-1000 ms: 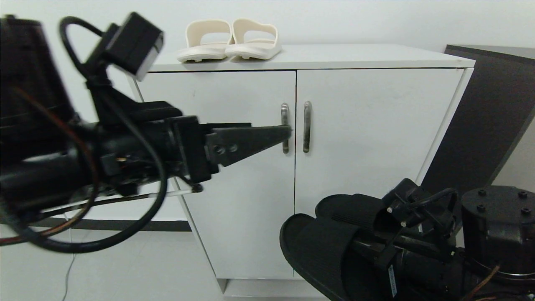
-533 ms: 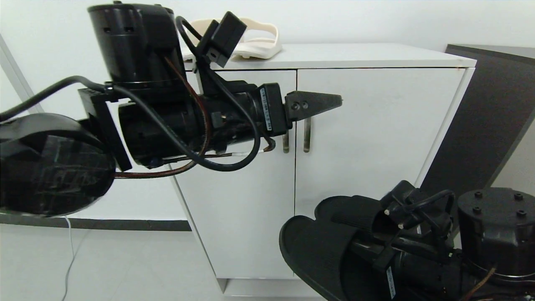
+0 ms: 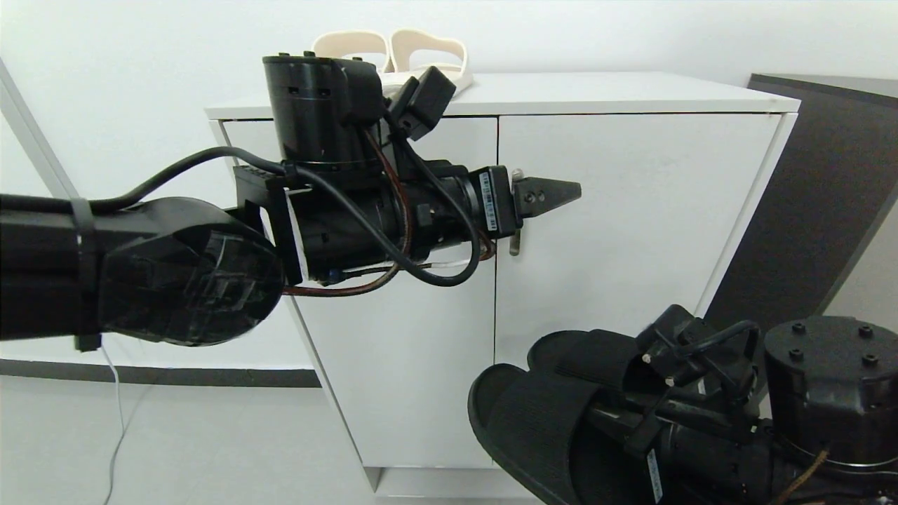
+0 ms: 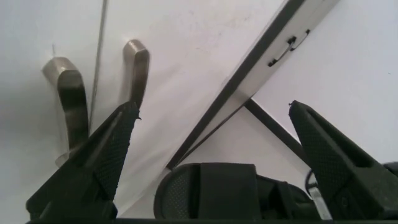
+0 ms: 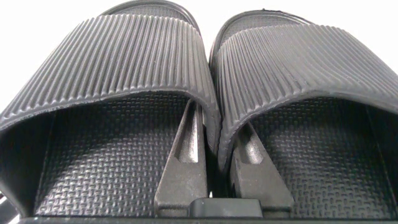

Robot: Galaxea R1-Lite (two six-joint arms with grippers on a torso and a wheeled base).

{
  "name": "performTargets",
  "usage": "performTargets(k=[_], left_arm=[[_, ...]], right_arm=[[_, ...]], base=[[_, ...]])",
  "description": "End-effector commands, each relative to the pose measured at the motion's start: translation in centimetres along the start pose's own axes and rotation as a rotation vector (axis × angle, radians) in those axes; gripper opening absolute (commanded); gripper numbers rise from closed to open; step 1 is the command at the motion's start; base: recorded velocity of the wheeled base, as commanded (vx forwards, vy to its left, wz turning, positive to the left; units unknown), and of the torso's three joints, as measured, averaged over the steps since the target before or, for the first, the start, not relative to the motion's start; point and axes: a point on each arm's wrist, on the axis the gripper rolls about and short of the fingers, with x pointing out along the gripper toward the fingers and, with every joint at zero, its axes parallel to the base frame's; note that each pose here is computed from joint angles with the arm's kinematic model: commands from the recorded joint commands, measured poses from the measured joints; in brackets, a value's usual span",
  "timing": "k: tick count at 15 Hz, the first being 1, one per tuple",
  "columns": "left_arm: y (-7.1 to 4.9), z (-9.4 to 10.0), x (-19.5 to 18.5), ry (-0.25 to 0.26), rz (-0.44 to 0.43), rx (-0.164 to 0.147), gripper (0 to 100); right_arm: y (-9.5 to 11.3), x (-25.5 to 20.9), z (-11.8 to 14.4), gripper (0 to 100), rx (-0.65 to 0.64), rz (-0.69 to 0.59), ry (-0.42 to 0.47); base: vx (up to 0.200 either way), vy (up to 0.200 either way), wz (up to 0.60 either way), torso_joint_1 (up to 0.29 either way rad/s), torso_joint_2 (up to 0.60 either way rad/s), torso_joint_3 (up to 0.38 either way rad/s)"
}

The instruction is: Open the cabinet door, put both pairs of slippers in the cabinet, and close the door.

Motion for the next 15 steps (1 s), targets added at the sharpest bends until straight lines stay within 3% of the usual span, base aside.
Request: performTargets(k=[1,11,12,15], left_arm=[[0.2,-0.1,0.3,0.003,0.008,-0.002,100],[1.1,-0.3,2.7,0.005,0.046,-0.007,100],[1.1,-0.3,2.6,0.005,0.047,-0.007,0],[1.0,-0.2,2.4,0.002,0.046,-0.006,0]], right_arm=[[0.0,0.1,0.0,0,-0.001,0.0,0.003],[0.4,-0.2,-0.3,0,-0.01,0.02,0.007],[0.5,-0.3,-0.4,0,-0.011,0.029,0.009],[0.6,-0.5,-0.6,0,-0.012,0.056,0.012]], base=[[0.0,0.0,0.0,0.0,0.0,0.0],[0.0,0.0,0.0,0.0,0.0,0.0],[0.0,0.0,0.0,0.0,0.0,0.0],[0.0,0.0,0.0,0.0,0.0,0.0]])
